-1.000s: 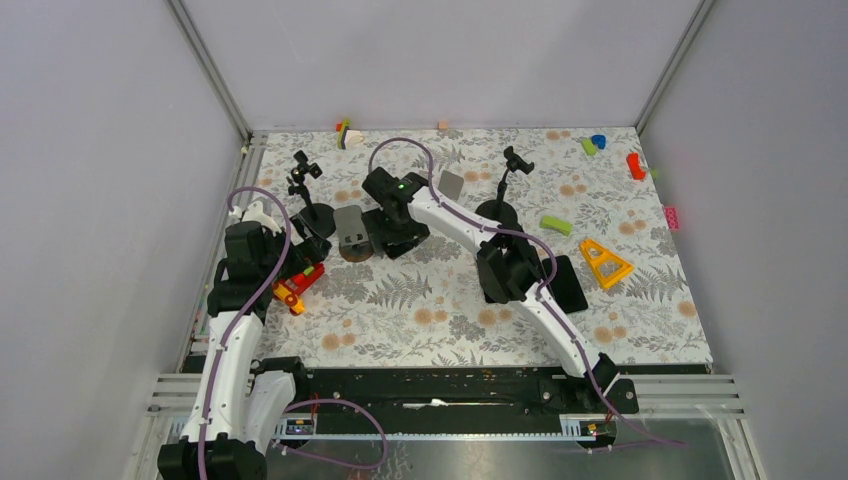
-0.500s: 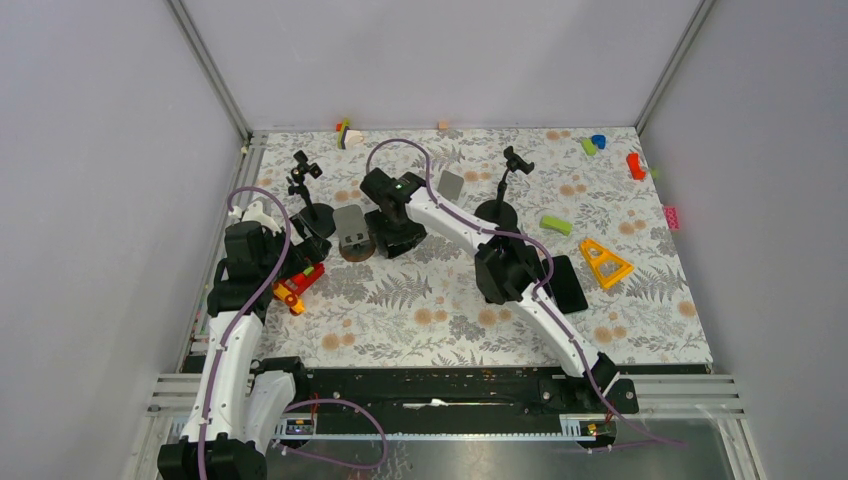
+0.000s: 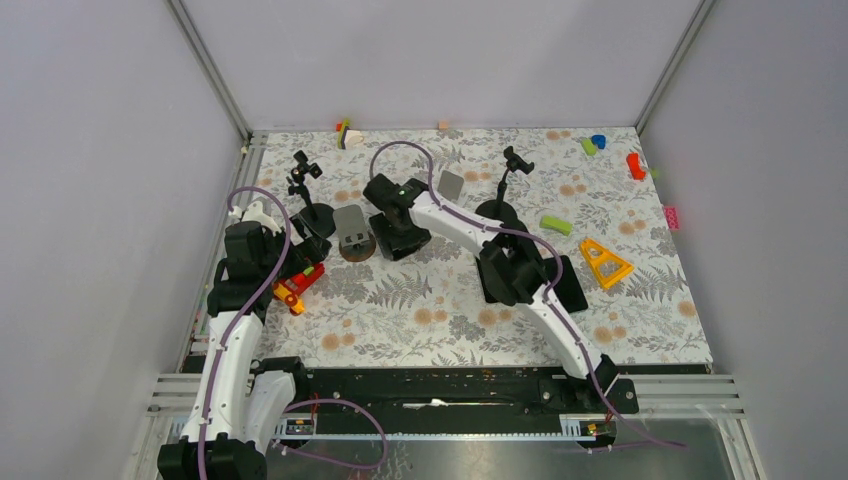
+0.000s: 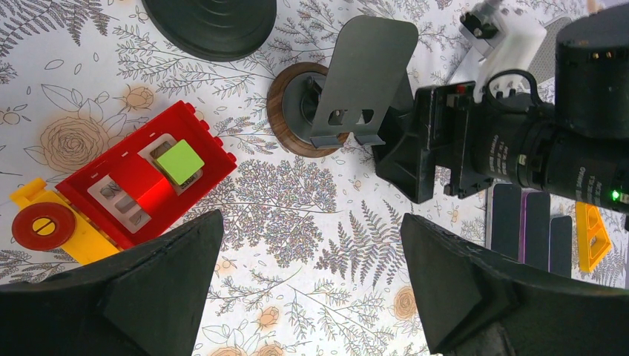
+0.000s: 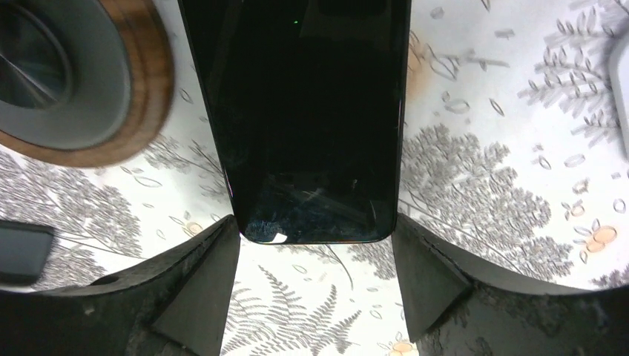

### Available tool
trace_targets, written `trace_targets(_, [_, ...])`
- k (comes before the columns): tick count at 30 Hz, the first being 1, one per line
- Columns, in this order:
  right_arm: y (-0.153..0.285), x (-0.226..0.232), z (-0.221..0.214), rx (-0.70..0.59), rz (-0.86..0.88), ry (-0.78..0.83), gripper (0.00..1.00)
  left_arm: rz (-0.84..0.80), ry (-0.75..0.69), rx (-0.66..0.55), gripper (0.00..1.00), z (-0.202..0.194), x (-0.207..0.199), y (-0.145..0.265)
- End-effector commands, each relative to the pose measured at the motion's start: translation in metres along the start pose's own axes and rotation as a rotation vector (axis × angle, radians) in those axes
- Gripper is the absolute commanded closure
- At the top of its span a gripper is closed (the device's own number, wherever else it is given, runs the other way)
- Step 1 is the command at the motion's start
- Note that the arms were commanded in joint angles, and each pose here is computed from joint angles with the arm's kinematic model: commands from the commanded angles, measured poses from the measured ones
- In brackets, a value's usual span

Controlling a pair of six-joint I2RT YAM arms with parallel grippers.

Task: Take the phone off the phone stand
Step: Move the phone to the center of the board.

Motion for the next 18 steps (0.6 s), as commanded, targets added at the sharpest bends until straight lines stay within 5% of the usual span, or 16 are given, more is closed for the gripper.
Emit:
trace_targets(1, [0.004,-0.026,-0.016,-0.006,-0.097,0.015,0.34,-0.021,-0.004,-0.031,0.01,0.006,-0.002,-0.002])
trace_targets(18, [0.028,-0.087,-0.131,0.032,-0.013,-0.162,0.34,-0.033,0.000,-0.017,0.01,0.004,-0.003,-0.004])
Point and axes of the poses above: each gripper's point midway between its finger pads, its own y axis back along the fingers, its own x axis along the line the jaws close on, z = x × y, the point moved 5 cm from there along y, back along the fingers, and after that the axes turned 13 degrees about -y, right-handed, at the moved point
